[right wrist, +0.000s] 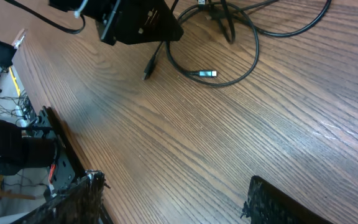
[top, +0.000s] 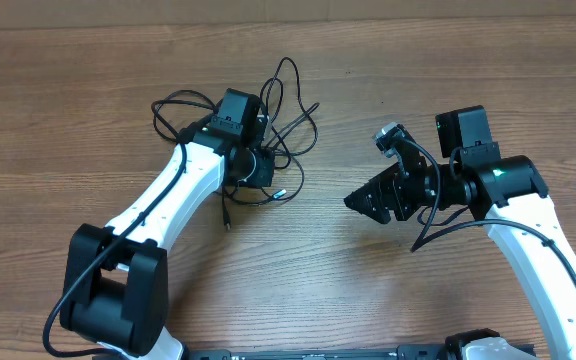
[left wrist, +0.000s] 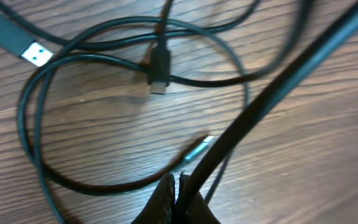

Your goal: Untangle cables

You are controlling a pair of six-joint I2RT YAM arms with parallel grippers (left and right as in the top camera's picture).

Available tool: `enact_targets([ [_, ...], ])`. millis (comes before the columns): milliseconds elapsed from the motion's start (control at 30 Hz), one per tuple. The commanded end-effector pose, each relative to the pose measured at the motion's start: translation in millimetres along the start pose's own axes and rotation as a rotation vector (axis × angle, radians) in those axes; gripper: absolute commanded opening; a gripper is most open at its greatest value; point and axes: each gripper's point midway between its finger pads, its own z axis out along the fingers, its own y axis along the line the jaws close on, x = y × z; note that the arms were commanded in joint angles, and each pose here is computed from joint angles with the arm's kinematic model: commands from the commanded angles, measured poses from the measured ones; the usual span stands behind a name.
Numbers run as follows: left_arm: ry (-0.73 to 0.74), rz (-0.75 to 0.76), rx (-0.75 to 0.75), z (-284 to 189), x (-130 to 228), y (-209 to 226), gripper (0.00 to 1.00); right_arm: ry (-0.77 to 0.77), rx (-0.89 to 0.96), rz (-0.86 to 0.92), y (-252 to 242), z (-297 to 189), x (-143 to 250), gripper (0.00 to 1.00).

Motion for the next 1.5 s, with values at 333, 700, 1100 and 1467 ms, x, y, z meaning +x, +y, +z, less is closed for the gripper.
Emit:
enact_targets([
  [333, -0.547, 0.202, 0.348, -226.6, -67.6, -98.3, 0.04, -0.004, -0.011, 0.000, 2.3, -0.7, -1.6, 0.82],
  [700, -0.986, 0.322, 0.412, -376.9, -65.9, -122.1, 0.05, 0.007, -0.014, 0.009, 3.1, -0.7, 1.3, 0.92],
  [1100, -1.348, 0.400, 0.447, -477.0, -56.8, -132.8, 0.04, 0.012, -0.014, 0.014, 3.3, -0.7, 2.6, 1.00],
  [1467, -1.341, 0.398, 0.445, -474.2, -58.9, -132.7, 0.04, -0.014, 0.000, -0.012, 0.2, -0.7, -4.7, 1.00],
])
